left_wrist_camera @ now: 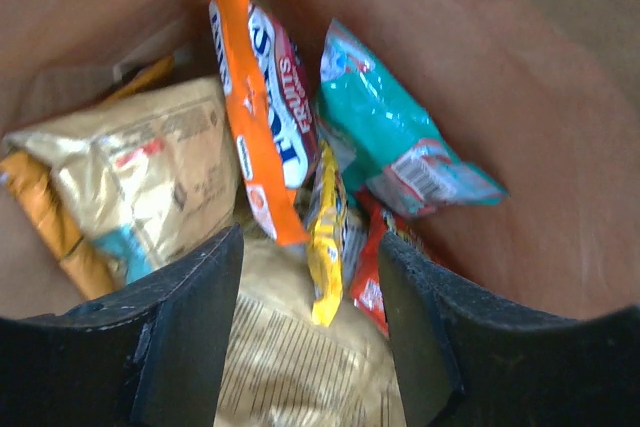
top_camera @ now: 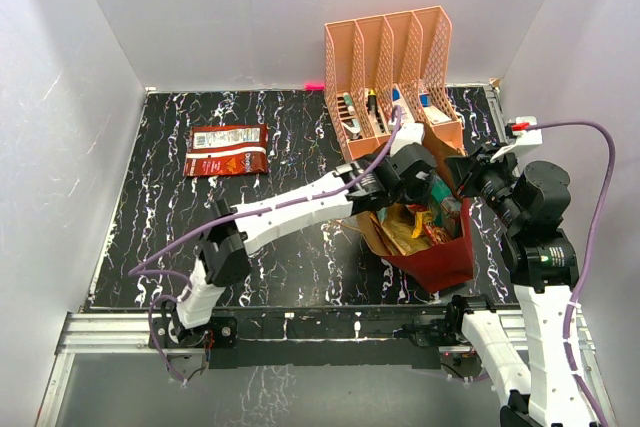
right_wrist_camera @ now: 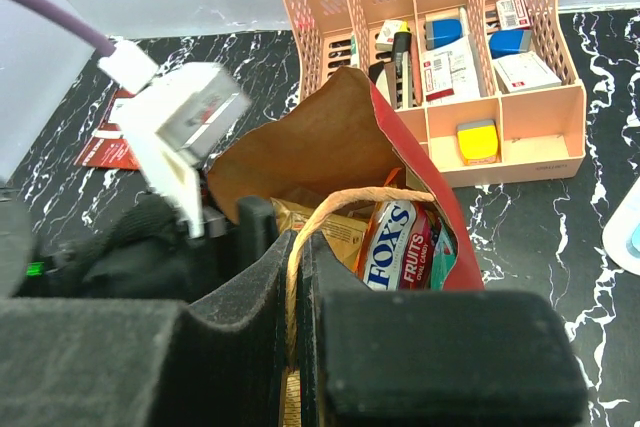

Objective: Take the snacks out of the paper bag
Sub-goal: Take out the snack from the paper bag.

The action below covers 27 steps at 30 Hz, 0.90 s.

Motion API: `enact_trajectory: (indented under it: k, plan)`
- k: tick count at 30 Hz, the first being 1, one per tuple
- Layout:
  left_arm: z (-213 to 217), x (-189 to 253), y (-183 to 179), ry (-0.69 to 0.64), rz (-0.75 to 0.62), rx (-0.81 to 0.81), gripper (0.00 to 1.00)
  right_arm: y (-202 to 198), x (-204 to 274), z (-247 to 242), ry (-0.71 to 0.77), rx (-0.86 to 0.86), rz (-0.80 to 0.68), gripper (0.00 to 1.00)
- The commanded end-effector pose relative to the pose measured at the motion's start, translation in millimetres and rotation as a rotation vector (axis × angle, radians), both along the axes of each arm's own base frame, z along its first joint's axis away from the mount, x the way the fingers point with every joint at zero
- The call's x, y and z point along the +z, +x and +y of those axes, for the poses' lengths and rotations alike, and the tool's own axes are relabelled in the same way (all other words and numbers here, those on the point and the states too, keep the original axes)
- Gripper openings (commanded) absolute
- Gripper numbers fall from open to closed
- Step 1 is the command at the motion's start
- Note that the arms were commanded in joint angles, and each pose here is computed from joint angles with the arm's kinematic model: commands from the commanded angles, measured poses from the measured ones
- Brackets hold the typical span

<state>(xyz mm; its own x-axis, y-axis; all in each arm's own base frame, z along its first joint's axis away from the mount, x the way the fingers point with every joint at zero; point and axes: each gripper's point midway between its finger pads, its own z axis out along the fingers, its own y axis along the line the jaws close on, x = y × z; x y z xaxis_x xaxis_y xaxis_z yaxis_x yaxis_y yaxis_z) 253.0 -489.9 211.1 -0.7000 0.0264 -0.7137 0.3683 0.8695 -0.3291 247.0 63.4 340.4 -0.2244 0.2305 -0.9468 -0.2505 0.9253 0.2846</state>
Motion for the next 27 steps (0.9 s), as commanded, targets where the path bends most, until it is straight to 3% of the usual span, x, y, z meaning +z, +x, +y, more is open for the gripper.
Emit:
enact_trajectory:
  k: [1,11,16,22,27]
  plan:
    - [-7,12,31,0.008,-0.098,0.050,0.56,-3,29,2,0.011,0.015,-0.091,0.08]
    - [-17,-22,68,0.063,-0.180,0.086,0.56,-5,30,0,0.007,0.003,-0.086,0.08]
    - [-21,-38,78,0.095,-0.214,0.083,0.49,-6,29,1,0.010,0.003,-0.084,0.08]
    - [-28,-42,85,0.105,-0.247,0.047,0.26,-6,27,-1,0.009,-0.006,-0.078,0.08]
    - [-31,-2,72,0.046,-0.225,-0.021,0.00,-8,25,-4,0.001,-0.022,-0.072,0.08]
